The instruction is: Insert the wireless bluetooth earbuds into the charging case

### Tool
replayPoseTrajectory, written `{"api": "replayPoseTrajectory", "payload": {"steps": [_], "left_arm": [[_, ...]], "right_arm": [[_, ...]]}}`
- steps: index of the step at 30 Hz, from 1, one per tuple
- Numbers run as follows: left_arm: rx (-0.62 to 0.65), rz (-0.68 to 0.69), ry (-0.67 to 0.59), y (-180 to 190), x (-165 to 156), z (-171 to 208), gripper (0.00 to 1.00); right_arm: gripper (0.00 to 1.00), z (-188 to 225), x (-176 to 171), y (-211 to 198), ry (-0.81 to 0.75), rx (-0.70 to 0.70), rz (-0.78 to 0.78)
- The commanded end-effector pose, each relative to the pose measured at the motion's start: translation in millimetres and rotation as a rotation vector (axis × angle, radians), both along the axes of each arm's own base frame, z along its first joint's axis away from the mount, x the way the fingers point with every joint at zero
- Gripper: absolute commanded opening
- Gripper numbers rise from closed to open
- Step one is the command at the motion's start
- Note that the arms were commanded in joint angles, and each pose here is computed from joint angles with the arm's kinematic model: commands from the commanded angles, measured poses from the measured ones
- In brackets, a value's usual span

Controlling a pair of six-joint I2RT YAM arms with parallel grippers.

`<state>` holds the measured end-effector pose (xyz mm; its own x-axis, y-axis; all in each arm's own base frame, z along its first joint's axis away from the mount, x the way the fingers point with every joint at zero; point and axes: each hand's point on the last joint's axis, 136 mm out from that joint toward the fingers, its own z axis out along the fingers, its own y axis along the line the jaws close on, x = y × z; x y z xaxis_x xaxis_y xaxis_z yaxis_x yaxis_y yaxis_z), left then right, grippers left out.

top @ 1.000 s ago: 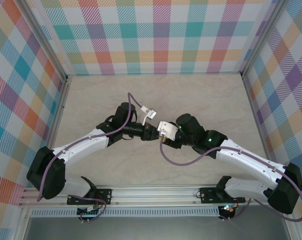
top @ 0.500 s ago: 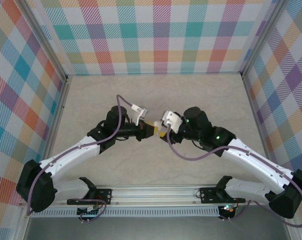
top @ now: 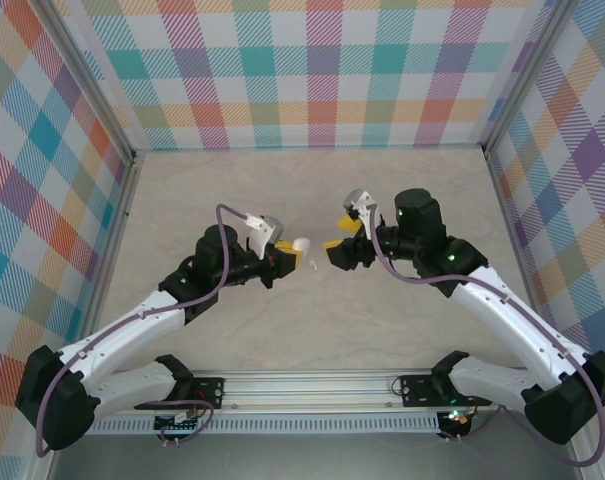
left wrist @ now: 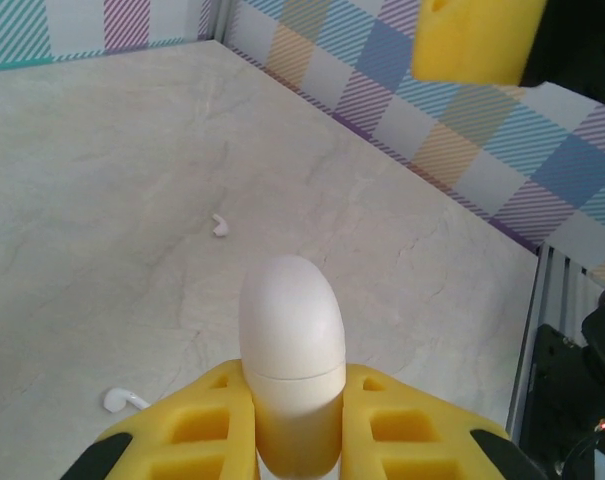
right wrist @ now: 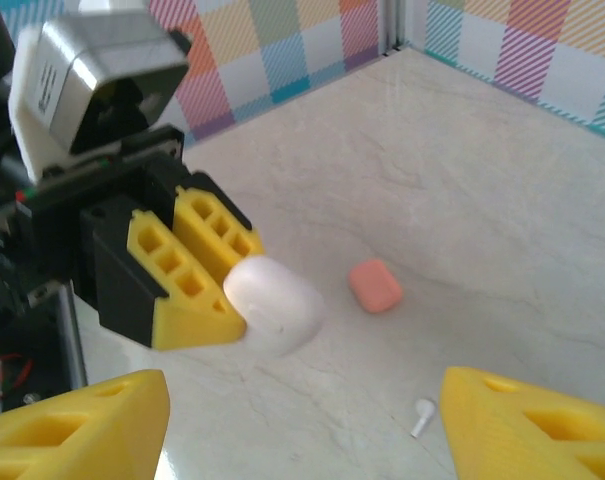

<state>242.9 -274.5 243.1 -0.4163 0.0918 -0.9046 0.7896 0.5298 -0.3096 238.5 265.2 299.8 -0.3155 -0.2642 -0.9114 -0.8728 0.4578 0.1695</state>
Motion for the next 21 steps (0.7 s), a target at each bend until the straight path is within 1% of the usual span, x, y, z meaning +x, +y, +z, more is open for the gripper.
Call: {"api": "replayPoseTrajectory", "payload": {"steps": [1,5,9,13,16,21], "left_arm": [[0.036,-0.06,-0.036,-4,-3,2,0.0],[0.036,-0.085,-0.02,-8,-4,0,0.0],[0.034,-0.121,-0.025,-12,-7,-4,0.0],[-0.016,-0.214,-0.045,-23,-16,3,0.0],[-0.058,-0.28,-0.071,-31,-22,12,0.0],[-0.104,-0.357,-0.114,-38,-29,23,0.0]], "right_arm": [[0.72,10,2,13,0.069,0.115,0.063],[0.71,9,9,15,0.129,0.139,0.098],[0.69,8,15,8,0.186,0.169,0.111],[0.69,-2,17,0,0.21,0.16,0.099],[0.64,-7,22,-2,0.217,0.137,0.069],[0.63,5,19,-1,0.231,0.154,0.088]]}}
